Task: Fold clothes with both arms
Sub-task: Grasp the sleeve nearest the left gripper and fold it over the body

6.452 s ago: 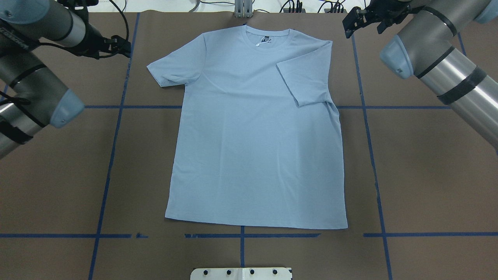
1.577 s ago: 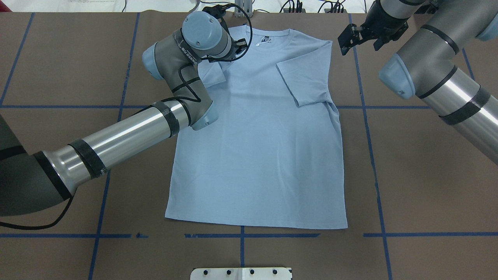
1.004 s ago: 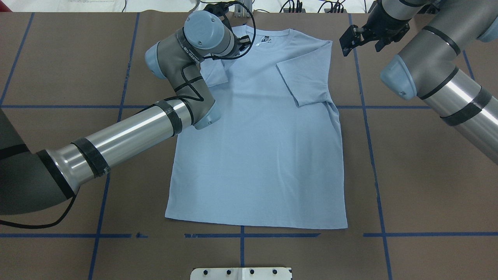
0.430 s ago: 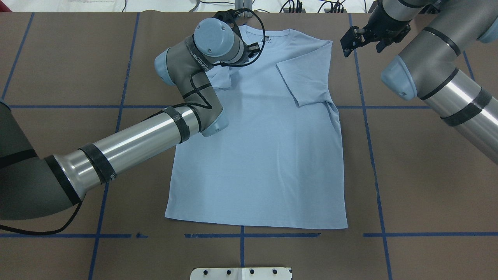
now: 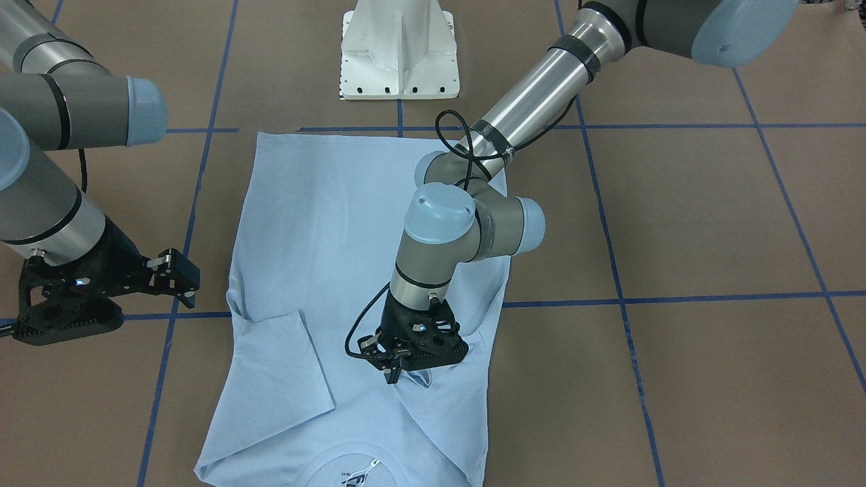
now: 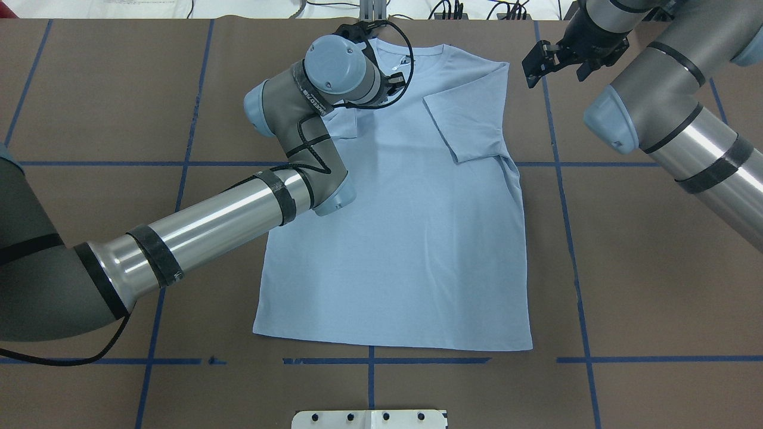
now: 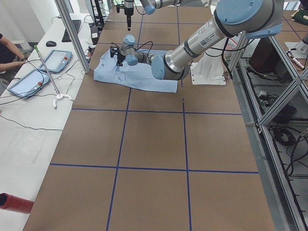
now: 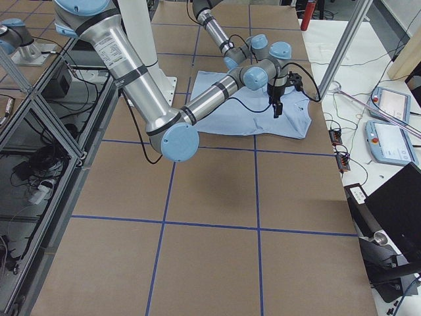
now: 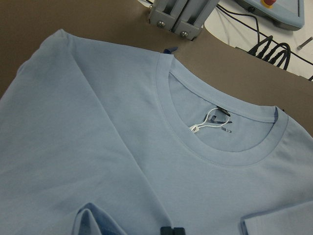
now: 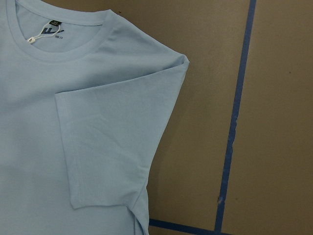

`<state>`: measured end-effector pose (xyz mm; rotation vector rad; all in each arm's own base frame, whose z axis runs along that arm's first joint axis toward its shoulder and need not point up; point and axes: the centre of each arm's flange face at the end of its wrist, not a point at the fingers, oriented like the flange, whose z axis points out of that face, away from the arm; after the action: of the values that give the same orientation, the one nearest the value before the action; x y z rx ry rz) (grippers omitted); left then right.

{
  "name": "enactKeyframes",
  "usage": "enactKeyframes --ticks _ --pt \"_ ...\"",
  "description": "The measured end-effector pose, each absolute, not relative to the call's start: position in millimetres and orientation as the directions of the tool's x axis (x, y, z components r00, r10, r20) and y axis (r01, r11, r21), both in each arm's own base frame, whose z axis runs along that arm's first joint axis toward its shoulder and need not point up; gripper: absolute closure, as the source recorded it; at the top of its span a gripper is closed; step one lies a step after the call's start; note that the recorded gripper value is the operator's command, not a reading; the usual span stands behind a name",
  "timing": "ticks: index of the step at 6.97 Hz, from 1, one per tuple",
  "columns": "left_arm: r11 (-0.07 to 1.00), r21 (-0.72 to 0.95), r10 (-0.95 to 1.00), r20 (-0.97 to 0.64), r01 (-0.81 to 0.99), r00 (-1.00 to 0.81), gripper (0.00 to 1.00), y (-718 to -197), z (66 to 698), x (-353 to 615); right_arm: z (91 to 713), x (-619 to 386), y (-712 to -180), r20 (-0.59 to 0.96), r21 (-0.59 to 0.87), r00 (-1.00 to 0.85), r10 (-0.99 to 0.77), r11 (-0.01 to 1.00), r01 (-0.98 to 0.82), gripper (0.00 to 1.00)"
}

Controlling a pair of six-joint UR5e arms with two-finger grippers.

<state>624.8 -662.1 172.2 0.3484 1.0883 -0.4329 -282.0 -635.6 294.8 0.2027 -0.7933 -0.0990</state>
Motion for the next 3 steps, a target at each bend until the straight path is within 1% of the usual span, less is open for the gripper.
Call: enactKeyframes --ticks 3 --pt "0.874 0.079 -0.138 -0.905 0.48 0.401 0.0 -666.3 167.6 617.8 297.9 -282.9 -636.6 0.696 0.212 0.7 -0.16 0.977 0.013 0.0"
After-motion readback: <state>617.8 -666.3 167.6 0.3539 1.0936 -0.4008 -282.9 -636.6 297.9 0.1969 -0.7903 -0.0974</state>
